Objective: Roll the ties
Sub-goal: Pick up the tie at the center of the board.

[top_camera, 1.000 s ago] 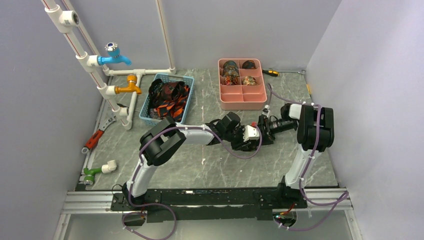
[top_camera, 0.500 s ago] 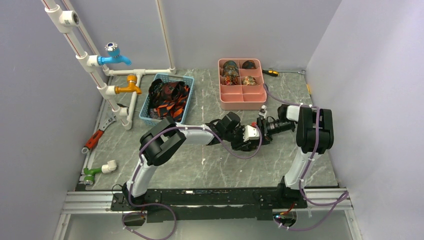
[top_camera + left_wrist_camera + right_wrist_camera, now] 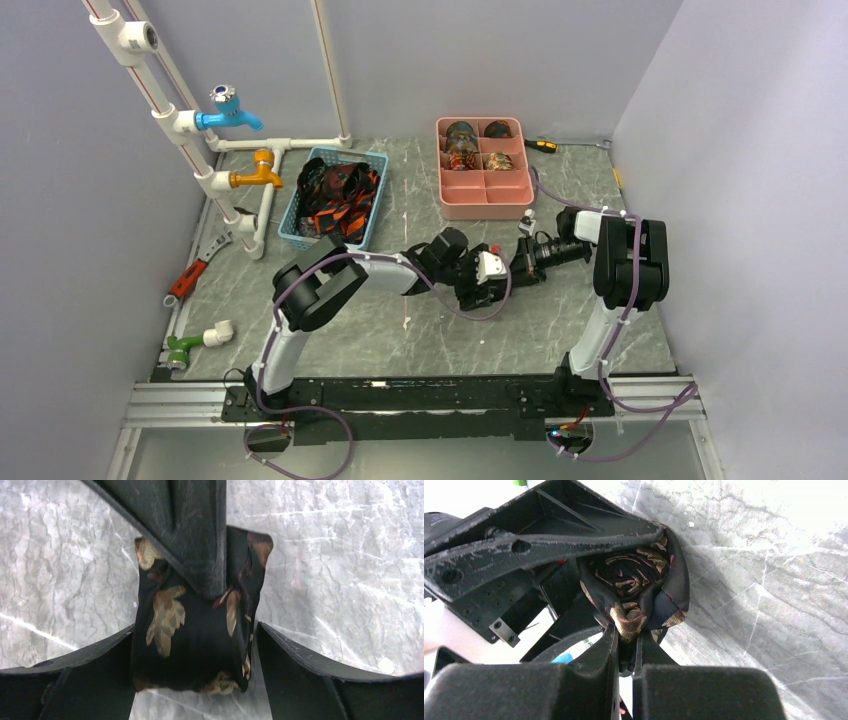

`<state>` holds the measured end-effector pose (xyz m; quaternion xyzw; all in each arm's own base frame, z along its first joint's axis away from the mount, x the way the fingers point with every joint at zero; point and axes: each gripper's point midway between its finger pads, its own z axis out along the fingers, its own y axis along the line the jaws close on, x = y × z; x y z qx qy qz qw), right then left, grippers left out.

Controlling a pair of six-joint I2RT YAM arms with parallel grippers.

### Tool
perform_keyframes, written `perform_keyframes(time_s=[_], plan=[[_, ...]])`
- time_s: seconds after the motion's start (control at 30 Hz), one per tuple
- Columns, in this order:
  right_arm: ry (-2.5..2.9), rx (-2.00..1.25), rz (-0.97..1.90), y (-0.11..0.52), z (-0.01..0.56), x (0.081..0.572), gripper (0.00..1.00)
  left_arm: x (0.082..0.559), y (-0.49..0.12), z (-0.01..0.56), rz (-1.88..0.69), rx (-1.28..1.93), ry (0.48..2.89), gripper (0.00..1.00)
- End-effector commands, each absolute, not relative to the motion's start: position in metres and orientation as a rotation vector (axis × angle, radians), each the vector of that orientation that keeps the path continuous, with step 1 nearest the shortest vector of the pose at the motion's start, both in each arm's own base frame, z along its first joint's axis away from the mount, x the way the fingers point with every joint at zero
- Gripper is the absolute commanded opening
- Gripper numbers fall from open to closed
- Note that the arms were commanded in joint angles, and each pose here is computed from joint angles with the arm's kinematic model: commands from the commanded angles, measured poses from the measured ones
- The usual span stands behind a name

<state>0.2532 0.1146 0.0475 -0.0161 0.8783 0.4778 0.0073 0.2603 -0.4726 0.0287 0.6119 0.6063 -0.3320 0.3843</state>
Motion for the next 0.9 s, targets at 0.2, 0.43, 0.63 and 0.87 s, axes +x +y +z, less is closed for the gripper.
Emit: perform_keyframes(time_s=[0.2,0.43,0.63,0.87], plan=[[2.685,-0.242,1.404,0.112,0.064,0.255,0.0,0.257,-0.443,0.067,-0.825,1.495,1.398,0.99],[2.647,-0.319,1.43,0.13,0.079,0.249,0.0,0.26,-0.459,0.062,-0.869,1.475,1.394,0.99],[2.635,-0.372,1.483,0.148,0.089,0.245,0.0,0.248,-0.483,0.055,-0.877,1.514,1.362,0.99],[2.641,-0.413,1.432,0.145,0.105,0.251,0.0,0.24,-0.471,0.054,-0.861,1.545,1.398,0.28]])
